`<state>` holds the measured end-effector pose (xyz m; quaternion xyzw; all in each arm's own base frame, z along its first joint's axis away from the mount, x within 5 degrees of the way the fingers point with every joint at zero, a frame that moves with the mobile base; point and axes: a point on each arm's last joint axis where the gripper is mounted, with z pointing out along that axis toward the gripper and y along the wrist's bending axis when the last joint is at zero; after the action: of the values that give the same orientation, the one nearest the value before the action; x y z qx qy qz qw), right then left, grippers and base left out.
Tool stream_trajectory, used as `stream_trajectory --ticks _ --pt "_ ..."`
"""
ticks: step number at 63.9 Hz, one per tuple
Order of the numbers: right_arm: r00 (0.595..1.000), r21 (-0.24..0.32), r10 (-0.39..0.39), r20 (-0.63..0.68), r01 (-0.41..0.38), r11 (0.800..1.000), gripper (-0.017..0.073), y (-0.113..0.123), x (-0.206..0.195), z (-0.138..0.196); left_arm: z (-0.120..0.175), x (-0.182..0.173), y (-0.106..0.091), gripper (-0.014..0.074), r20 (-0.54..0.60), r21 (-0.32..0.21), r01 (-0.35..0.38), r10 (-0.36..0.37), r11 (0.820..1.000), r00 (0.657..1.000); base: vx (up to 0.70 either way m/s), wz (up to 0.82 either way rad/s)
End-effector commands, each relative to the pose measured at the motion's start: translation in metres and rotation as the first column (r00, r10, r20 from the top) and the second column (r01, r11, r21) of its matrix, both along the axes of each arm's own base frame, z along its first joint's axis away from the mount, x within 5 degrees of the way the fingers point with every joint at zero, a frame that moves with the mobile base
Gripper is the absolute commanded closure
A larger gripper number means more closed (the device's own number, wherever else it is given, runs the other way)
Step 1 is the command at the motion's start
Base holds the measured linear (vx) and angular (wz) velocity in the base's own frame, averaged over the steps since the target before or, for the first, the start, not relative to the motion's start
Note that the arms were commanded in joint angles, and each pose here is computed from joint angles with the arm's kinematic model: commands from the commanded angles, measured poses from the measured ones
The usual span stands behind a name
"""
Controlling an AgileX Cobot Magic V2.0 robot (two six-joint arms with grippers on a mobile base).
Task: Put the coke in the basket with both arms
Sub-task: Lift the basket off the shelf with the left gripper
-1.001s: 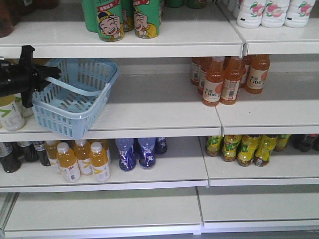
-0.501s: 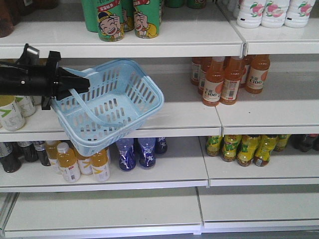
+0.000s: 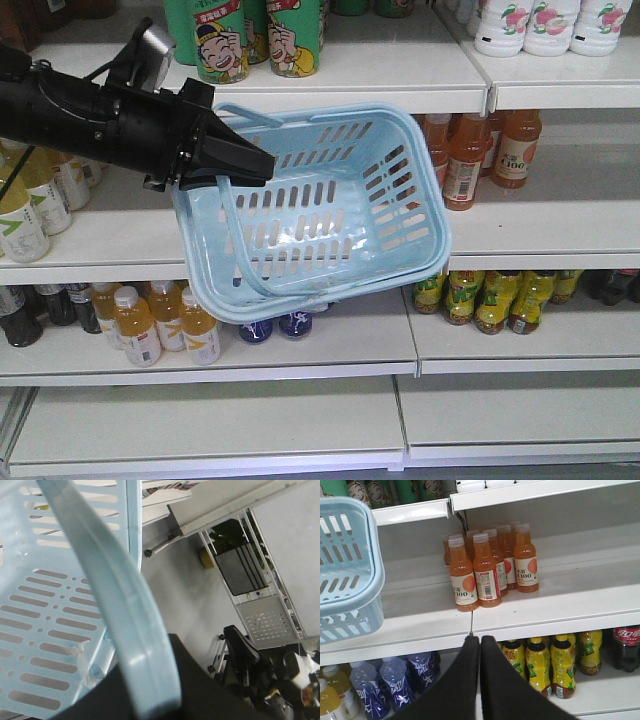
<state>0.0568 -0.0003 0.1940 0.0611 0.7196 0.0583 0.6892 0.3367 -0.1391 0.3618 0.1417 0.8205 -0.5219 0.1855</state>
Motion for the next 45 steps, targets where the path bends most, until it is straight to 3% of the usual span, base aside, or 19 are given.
stream_trajectory --ticks 1,15,27,45 --pt "0.997 -0.007 0.001 0.080 -0.001 1.000 0.0564 0.000 -0.001 0.003 0.047 -0.040 -0.010 0.0601 0.089 -0.105 0.066 -0.057 0.992 0.994 0.00 0.00" --pt "0.997 -0.007 0.001 0.080 -0.001 1.000 0.0564 0.000 -0.001 0.003 0.042 -0.099 -0.011 0.0601 0.070 -0.108 0.115 -0.107 0.988 0.992 0.00 0.00" --pt "0.997 -0.007 0.001 0.080 -0.001 1.000 0.0564 0.000 -0.001 0.003 0.041 -0.131 -0.005 0.0601 0.032 -0.206 0.109 -0.105 0.972 0.994 0.00 0.00" --pt "0.997 -0.007 0.001 0.080 -0.001 1.000 0.0564 0.000 -0.001 0.003 0.051 -0.146 -0.001 0.0601 0.085 -0.196 0.122 -0.107 0.973 0.991 0.00 0.00"
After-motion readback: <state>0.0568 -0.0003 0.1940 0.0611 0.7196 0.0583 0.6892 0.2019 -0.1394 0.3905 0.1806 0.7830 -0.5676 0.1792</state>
